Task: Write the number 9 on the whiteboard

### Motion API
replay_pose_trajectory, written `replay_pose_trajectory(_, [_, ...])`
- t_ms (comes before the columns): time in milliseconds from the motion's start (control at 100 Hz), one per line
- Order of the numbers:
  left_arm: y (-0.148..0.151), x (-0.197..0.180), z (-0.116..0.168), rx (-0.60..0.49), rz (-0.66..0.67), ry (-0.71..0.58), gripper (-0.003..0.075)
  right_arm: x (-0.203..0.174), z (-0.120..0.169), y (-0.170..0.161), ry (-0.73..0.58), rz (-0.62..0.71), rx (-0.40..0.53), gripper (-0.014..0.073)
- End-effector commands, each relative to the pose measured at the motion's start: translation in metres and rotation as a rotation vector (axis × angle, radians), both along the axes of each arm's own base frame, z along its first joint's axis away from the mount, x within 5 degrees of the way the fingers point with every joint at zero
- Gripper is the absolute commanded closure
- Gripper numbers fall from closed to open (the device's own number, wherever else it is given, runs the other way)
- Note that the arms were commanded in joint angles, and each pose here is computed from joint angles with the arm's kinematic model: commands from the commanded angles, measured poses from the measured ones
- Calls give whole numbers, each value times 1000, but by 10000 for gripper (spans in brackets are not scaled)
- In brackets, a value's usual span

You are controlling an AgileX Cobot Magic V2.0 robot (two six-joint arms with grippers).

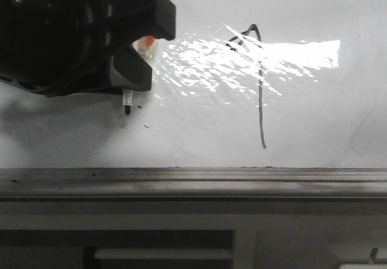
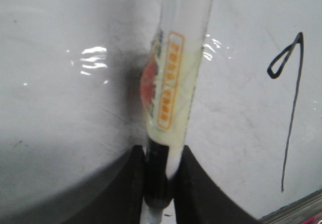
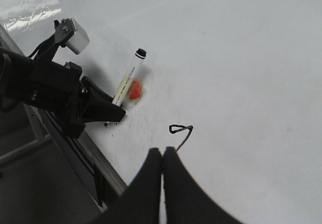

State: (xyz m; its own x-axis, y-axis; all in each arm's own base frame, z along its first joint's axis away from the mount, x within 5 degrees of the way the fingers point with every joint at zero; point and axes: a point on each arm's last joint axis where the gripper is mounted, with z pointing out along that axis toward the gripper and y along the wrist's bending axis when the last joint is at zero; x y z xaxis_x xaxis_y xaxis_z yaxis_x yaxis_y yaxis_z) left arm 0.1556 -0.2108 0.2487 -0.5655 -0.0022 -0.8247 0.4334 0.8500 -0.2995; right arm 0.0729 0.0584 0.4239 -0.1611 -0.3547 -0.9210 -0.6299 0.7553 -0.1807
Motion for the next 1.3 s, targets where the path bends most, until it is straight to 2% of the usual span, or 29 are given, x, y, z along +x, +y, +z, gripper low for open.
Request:
replay_pose_trajectory(0, [0,7,3,7,59,-28,739,1,13,0,-82,9,44,653])
replay_pose_trajectory(50, [0,7,2,2,72,-9,728,1,13,0,-82,9,44,653])
replay_pose_trajectory(100, [1,7,1,-6,87,7,685,1,13,0,-82,9,44,653])
replay_pose_trajectory(220, [2,7,0,-19,115,32,479,1,13,0,-74,4,55,653])
replay_pose_trajectory(270, [2,7,0,-21,121,37,419,1,13,0,-69,1,62,653])
replay_pose_trajectory(320, [2,7,0,-21,126,37,391,1,13,0,-65,-1,70,653])
replay_pose_trajectory(470, [3,7,0,-20,136,31,372,1,13,0,-58,-3,78,653])
replay_pose_trajectory(520, [3,7,2,-24,136,29,332,1,13,0,-58,-3,78,653])
replay_pose_trajectory(640, [2,2,9,-68,83,42,163,1,11,-1,-50,-9,68,652])
replay_pose_trajectory(710, [4,-4,19,-113,40,39,130,1,8,-5,-49,-26,53,651])
replay_pose_trajectory(800, [11,-16,35,-165,-8,8,133,-1,-3,-15,-70,-46,32,633])
replay_pose_trajectory(870, [20,-28,46,-172,-55,-53,141,-5,-15,-26,-95,-63,53,635])
replay_pose_trajectory(940, [32,-41,54,-164,-109,-119,186,-9,-29,-38,-147,-68,71,635])
replay_pose_trajectory(1030, [49,-58,57,-180,-170,-171,331,-12,-54,-53,-213,-92,70,635])
replay_pose_trajectory(1110, [61,-69,54,-188,-221,-195,531,-15,-77,-64,-253,-113,45,636])
replay_pose_trajectory(1190, [75,-77,46,-201,-243,-204,733,-19,-97,-71,-275,-98,68,636])
replay_pose_trajectory(1290, [87,-82,39,-212,-248,-214,741,-24,-111,-73,-306,-59,109,636])
